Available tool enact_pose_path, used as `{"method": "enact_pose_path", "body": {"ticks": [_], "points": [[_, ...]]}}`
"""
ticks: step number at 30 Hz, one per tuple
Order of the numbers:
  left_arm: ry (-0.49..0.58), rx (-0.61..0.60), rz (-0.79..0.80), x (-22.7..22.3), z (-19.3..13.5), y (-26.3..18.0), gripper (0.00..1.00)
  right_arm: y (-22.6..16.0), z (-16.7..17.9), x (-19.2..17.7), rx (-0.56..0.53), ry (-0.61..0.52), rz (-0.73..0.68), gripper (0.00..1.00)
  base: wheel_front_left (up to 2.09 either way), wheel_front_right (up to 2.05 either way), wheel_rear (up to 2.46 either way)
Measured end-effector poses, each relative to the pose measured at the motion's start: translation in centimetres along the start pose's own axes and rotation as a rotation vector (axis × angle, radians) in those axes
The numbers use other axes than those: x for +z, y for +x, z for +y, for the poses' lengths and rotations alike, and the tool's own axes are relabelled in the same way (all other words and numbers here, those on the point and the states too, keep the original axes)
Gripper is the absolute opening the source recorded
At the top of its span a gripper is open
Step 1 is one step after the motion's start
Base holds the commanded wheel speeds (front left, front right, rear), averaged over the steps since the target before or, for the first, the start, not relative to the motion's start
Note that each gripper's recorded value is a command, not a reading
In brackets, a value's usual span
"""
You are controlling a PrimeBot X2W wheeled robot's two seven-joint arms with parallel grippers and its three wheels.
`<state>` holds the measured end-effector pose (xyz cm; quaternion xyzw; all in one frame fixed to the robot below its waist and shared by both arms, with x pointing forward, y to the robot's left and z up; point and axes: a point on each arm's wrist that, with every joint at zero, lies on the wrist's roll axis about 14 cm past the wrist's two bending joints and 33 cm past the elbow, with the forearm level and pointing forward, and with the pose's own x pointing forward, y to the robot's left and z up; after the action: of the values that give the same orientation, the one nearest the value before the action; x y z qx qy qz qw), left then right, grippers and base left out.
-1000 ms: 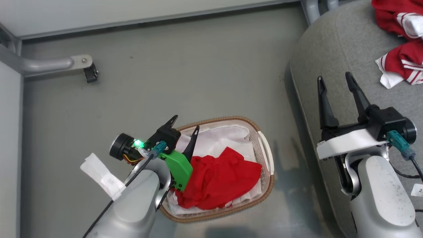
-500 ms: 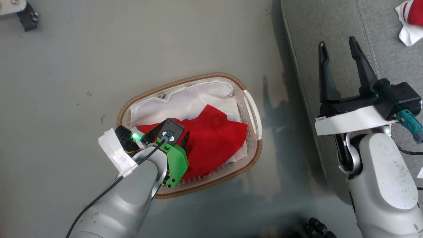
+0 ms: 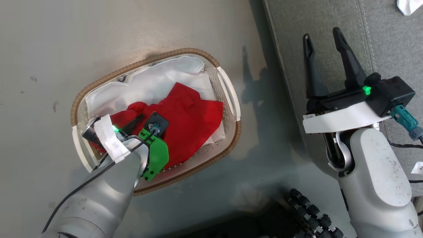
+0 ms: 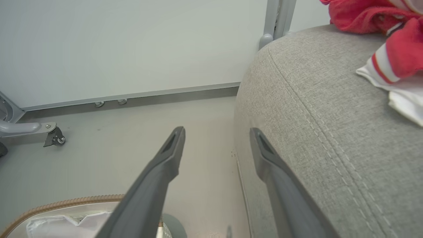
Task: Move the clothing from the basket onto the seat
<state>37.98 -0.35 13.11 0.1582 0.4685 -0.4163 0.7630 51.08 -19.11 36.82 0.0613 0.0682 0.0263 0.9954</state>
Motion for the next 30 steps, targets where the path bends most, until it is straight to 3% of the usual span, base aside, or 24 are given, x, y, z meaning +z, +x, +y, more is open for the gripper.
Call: {"method": "enact_pose_path", "body": {"ticks": [5,8,9,21,30], "points": [[-0.013,-0.021,0.052,-1.3,-0.3,1.5,0.98,-0.2,-1.0,-0.9,-0.023,-0.005,0.023,1.0,0.0,0.0,0.0],[-0.022,-0.037,0.058,-1.4,-0.8,2.0,0.2,-0.4,-1.5,-1.2,-0.036,-0.009,0.034,1.0,0.0,0.0,0.0],[-0.029,-0.038,0.058,-1.4,-0.9,2.1,0.02,-0.5,-1.6,-1.2,-0.039,-0.01,0.036,1.0,0.0,0.0,0.0],[-0.089,-0.004,-0.115,2.2,-0.5,-0.7,0.0,-1.5,-1.2,1.2,-0.035,-0.03,0.002,1.0,0.0,0.0,0.0],[-0.093,0.056,-0.332,8.5,0.6,-5.4,0.0,-3.5,-0.3,3.6,-0.026,-0.052,-0.024,1.0,0.0,0.0,0.0]]}}
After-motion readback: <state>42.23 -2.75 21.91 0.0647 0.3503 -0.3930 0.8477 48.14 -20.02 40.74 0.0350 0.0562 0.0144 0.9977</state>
